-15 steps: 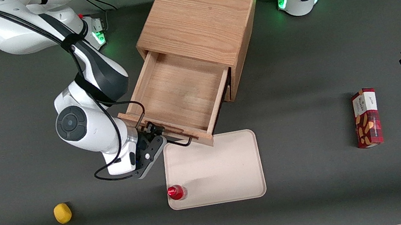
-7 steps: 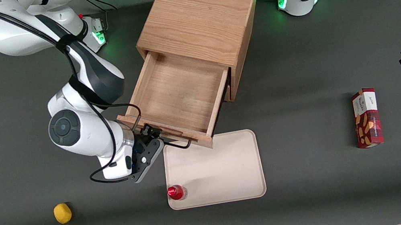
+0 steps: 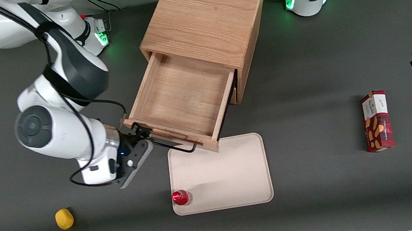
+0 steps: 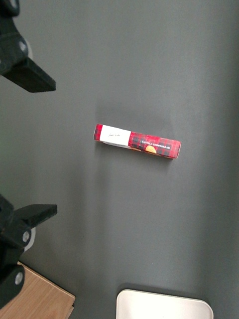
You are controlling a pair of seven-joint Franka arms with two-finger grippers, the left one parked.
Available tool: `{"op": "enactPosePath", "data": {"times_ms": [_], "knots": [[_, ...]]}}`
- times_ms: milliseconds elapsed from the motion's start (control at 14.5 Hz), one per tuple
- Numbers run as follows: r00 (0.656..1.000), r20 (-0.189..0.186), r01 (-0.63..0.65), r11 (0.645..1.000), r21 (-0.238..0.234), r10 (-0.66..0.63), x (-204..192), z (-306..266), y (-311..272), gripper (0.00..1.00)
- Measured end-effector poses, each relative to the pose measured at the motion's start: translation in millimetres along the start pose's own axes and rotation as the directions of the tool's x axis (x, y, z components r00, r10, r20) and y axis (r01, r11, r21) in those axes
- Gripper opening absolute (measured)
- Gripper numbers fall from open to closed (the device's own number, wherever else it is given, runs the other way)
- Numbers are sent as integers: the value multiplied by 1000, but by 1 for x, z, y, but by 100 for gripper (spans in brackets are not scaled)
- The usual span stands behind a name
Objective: Open upper drawer
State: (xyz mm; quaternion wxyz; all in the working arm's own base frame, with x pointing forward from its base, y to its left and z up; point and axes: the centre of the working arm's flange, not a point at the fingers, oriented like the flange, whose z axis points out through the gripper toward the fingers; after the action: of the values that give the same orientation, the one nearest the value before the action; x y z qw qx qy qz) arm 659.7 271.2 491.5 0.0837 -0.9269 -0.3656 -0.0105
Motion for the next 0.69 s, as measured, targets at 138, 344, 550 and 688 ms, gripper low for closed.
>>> {"op": "enactPosePath", "data": {"times_ms": [138, 344, 550, 688], "knots": [[998, 51, -29, 1000, -7, 30, -25, -34, 8, 100], [993, 88, -70, 997, -46, 74, -61, -76, 2, 100], [969, 85, -217, 966, -140, 230, -102, -109, -36, 100], [946, 70, -297, 934, -198, 316, -135, -127, -49, 100]]}}
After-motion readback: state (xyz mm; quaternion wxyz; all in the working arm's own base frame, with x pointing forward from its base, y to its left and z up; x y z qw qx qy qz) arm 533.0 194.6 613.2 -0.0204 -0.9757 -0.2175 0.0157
